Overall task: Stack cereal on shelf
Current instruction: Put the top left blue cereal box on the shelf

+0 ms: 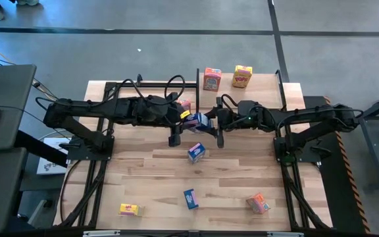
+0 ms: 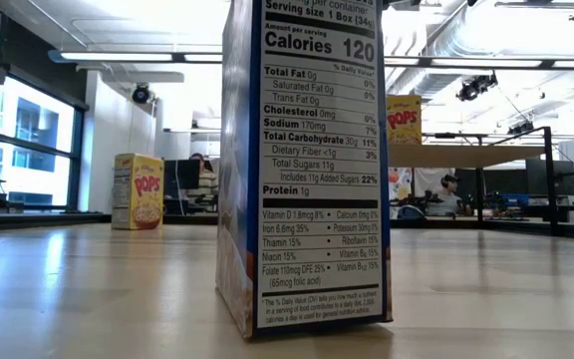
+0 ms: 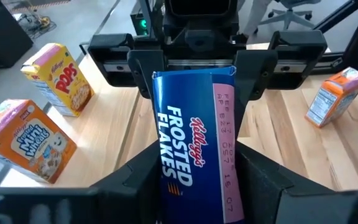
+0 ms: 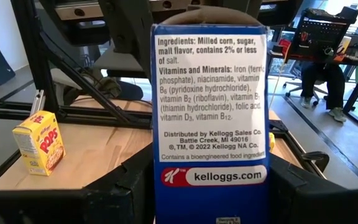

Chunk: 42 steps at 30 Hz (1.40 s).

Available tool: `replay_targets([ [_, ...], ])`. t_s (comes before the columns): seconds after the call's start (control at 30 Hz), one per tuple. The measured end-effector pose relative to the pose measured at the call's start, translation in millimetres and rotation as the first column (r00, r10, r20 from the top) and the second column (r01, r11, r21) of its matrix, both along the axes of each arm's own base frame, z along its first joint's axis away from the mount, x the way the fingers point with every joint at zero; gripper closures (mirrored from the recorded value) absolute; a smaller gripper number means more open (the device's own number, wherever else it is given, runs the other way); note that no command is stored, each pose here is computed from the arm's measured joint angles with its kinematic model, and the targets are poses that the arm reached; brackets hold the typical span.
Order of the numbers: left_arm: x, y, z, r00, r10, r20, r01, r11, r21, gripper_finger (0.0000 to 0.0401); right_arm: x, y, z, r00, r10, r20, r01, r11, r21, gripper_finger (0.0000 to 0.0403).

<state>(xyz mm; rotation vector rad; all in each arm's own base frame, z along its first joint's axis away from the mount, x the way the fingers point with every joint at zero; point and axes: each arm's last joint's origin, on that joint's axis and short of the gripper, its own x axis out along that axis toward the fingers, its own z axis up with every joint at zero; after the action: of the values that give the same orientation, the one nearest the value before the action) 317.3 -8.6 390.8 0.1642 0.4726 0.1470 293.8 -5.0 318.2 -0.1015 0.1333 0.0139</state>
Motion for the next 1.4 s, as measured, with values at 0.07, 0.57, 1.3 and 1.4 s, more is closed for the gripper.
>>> replay_targets([
  [0.07, 0, 0, 0, 1.0, -0.006, -0.002, 0.006, 1.0, 0.011, 0.0233, 0, 0, 0, 1.0, 0.0, -0.002, 0.0, 1.0, 0.0, 0.0215],
  [0.57, -6, 1, 6, 1.0, -0.027, 0.009, 0.026, 0.998, 0.058, 0.0158, -4, 0, 4, 1.0, 0.0, 0.01, 0.0, 1.0, 0.003, 0.0215],
  [1.3, -65, 6, 46, 0.995, -0.006, 0.104, 0.0, 0.998, 0.059, 0.0158, -76, -40, 46, 0.966, -0.254, 0.051, 0.257, 0.964, -0.062, 0.0215],
  [1.4, -69, 6, 47, 0.995, -0.002, 0.099, -0.005, 0.998, 0.061, 0.0158, -90, -45, 52, 0.95, -0.304, 0.068, 0.308, 0.949, -0.062, 0.0215],
])
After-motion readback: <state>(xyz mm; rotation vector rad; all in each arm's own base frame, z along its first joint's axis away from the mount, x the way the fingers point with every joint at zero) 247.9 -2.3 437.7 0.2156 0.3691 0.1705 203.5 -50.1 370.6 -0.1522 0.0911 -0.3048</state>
